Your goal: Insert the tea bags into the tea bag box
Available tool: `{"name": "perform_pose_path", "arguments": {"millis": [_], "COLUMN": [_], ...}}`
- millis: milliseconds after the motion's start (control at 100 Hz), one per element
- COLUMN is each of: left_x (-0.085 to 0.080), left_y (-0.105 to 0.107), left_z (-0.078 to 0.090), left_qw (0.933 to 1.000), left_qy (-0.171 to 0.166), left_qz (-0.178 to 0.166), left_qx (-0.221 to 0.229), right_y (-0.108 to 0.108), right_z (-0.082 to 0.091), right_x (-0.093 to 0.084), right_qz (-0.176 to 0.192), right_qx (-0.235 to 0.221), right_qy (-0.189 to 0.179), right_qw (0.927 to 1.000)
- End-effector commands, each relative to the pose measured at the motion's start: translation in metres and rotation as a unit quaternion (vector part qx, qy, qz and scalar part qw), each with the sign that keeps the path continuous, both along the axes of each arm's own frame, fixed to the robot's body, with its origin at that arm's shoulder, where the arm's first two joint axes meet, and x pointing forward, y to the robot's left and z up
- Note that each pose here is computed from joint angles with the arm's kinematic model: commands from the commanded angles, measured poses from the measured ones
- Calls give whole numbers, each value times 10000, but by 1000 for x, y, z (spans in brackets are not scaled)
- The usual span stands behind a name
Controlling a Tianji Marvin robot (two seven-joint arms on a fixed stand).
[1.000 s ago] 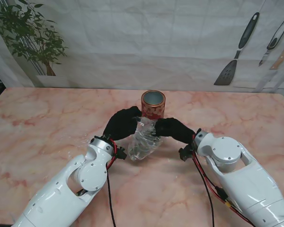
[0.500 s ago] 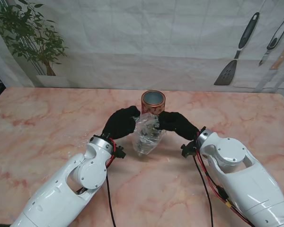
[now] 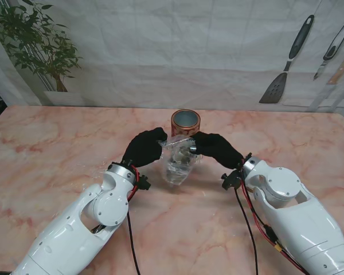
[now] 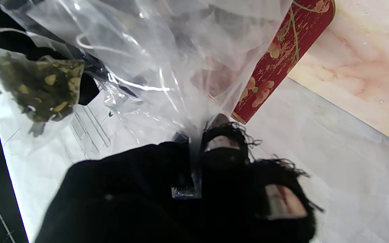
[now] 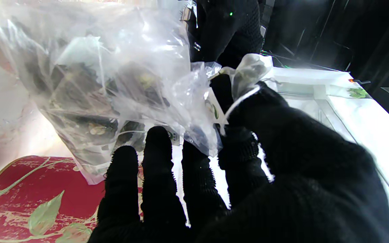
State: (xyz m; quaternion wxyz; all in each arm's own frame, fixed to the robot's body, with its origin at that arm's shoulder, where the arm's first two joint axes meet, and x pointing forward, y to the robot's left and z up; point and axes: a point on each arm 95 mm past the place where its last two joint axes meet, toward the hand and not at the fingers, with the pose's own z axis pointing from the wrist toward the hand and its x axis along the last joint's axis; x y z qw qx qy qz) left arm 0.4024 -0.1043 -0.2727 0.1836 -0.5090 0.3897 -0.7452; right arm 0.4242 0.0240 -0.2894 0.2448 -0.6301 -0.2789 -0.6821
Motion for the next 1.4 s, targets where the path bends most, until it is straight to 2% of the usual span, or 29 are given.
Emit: {"name": "perform_pose_path", "arguments": {"millis": [0, 350, 790, 1390], "left_x": [2, -3, 4, -1], "left_y": [0, 11, 20, 39], "left_z": [0, 0, -4, 8], "left_qw": [10000, 9996, 9985, 9959], "left_qy": [51, 3, 188, 107], "left_qz": [-26, 184, 438, 799], "left_qx": [-6, -202, -258, -414], "right_y": [4, 2, -3, 0], "right_z": [-1, -2, 5, 31], "right_x": [-1, -1, -2, 6], "right_qz": [48, -265, -467, -637], "right_qx": [41, 272, 628, 450], "right_qy": [-65, 0, -83, -441], "right_qw": [10000, 9993, 9969, 9960]}}
